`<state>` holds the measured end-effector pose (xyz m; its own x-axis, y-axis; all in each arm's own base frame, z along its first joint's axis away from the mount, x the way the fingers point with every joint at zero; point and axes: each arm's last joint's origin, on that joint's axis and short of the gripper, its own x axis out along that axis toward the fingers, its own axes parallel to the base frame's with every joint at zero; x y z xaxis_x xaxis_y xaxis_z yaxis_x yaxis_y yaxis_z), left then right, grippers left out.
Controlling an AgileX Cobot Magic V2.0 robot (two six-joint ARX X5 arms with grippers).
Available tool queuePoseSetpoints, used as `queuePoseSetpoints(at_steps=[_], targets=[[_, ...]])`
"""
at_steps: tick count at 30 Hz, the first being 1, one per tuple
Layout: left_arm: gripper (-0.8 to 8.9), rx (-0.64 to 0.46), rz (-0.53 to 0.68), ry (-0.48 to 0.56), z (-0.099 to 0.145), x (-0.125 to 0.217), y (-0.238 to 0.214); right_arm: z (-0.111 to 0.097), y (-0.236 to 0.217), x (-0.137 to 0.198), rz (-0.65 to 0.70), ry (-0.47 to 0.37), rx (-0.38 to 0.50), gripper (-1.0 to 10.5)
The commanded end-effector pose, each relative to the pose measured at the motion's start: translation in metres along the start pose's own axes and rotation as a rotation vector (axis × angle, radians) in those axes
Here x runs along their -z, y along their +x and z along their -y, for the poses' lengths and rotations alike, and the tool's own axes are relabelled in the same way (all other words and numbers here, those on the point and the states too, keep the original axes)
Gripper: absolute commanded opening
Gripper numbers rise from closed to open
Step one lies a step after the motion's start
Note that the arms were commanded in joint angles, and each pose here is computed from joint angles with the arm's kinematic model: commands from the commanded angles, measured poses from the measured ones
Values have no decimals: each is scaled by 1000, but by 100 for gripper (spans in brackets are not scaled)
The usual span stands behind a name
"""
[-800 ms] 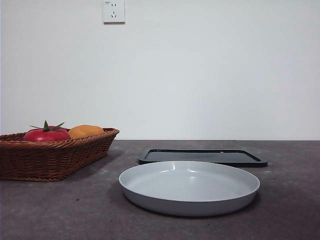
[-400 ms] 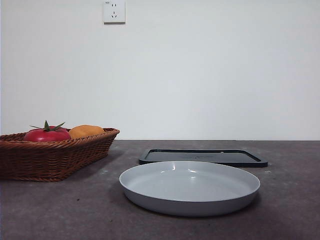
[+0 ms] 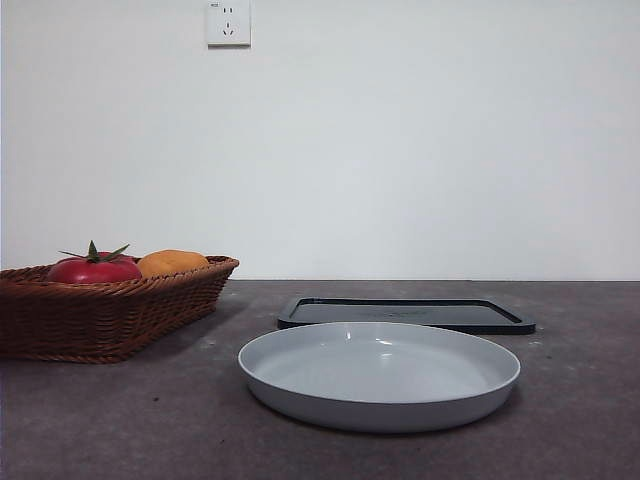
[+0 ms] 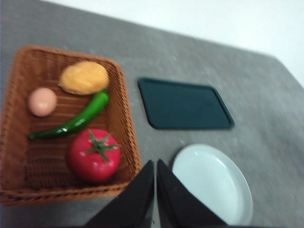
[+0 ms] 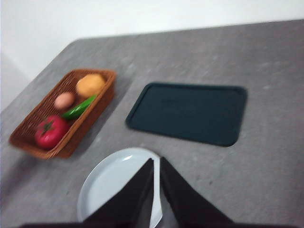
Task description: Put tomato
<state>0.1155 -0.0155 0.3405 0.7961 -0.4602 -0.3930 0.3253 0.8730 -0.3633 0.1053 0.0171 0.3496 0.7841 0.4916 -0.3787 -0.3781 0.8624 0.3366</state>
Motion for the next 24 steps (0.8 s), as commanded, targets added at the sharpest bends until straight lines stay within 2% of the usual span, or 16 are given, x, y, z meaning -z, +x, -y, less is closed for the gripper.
queuePoseSetpoints(at_steps=[1, 6, 12, 18, 24], targets=[[10, 39, -33, 69, 8, -13, -2, -7, -1, -10, -42, -52, -50, 11], [10, 83, -90, 115, 21, -26, -7, -18, -1, -17, -119, -88, -127, 11], [10, 115, -96, 137, 29, -31, -13, -26, 0, -16, -182, -105, -188, 12], [10, 107, -174, 121, 28, -24, -14, -30, 2, -11, -242, -124, -222, 12], [10, 106, -184, 123, 28, -23, -14, -32, 2, -10, -249, -137, -236, 12]])
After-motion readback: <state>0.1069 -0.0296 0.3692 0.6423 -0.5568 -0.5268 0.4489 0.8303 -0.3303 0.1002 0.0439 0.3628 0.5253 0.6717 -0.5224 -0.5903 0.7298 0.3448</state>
